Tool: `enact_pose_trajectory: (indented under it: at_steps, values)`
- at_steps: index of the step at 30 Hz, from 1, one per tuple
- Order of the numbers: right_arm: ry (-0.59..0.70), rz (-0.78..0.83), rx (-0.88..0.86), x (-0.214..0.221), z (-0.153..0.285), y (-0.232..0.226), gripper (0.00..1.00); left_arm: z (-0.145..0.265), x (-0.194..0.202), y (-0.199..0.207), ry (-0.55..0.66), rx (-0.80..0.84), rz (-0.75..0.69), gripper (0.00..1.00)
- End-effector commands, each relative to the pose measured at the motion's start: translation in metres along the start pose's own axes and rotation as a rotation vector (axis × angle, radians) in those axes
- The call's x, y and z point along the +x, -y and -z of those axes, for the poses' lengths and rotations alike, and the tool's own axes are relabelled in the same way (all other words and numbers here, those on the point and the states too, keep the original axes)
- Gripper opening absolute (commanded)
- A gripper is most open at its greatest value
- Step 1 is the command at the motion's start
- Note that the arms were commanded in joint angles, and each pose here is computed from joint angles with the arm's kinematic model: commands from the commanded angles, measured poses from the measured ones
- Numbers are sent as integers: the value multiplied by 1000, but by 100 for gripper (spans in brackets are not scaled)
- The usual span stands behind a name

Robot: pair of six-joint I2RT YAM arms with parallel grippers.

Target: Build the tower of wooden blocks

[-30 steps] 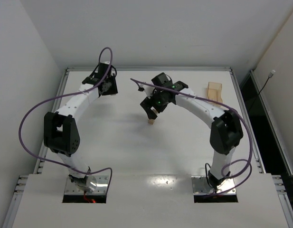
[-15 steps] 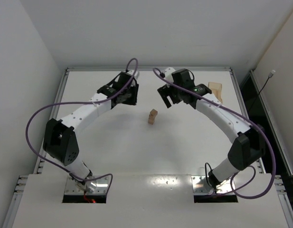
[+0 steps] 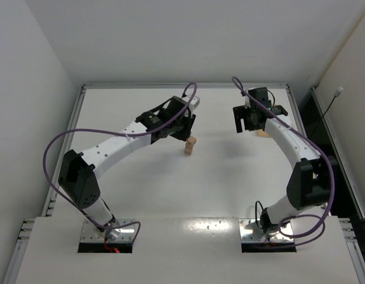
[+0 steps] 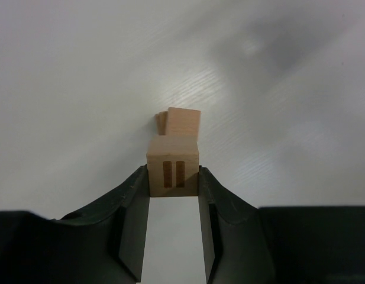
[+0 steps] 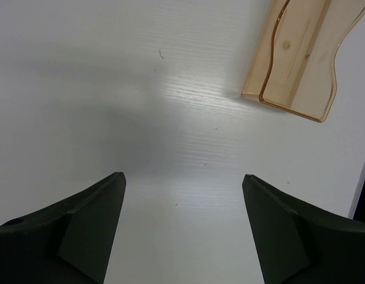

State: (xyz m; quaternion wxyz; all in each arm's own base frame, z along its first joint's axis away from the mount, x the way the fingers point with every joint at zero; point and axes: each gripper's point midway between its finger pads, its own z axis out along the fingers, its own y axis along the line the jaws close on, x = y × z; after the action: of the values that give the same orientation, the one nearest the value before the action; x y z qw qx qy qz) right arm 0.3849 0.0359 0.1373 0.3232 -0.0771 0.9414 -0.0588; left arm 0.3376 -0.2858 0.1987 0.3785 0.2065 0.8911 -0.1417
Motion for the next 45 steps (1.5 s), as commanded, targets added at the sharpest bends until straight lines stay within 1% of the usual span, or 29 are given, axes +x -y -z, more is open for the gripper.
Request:
enact_pose_trajectory:
  at_steps: [1,3,4,5,7,15,18,20,27,33,39,40,44,45]
  values:
    - [35,-48,-46,-6,10,-4,77,5,-9,30,18,51,-25,0]
    - [34,-57,-48,-6,9,-1,77,-2,-5,34,2,55,-33,0]
    - [34,-58,-48,-6,9,-1,77,2,-13,42,23,70,-39,0]
    - [34,-64,-51,-5,9,1,77,-2,-7,41,0,64,-42,0]
    - [33,-72,-55,-5,8,3,77,-7,-8,43,-11,62,-44,0]
    - [18,-56,-113,1,7,-2,77,-24,-8,33,-23,-13,-38,0]
    - [11,-45,-139,3,8,-6,77,-30,1,27,-58,-29,-38,0]
    - [22,-36,-149,-1,10,-7,77,-33,-2,24,-56,-35,-31,0]
    - [4,-35,-176,2,4,-12,77,-35,-8,9,-53,-69,-12,0]
    - [7,-26,-197,0,4,-15,77,-42,-3,-5,-79,-89,17,0]
    - [-2,-26,-207,0,0,-18,77,-42,-3,-4,-81,-81,17,0]
    - [-2,-26,-207,0,0,-18,77,-38,-6,-3,-71,-78,18,0]
    - [-11,-25,-208,3,-2,-18,77,-38,3,-5,-88,-82,16,0]
    - [-11,-25,-208,3,-2,-18,77,-33,-1,-5,-75,-79,18,0]
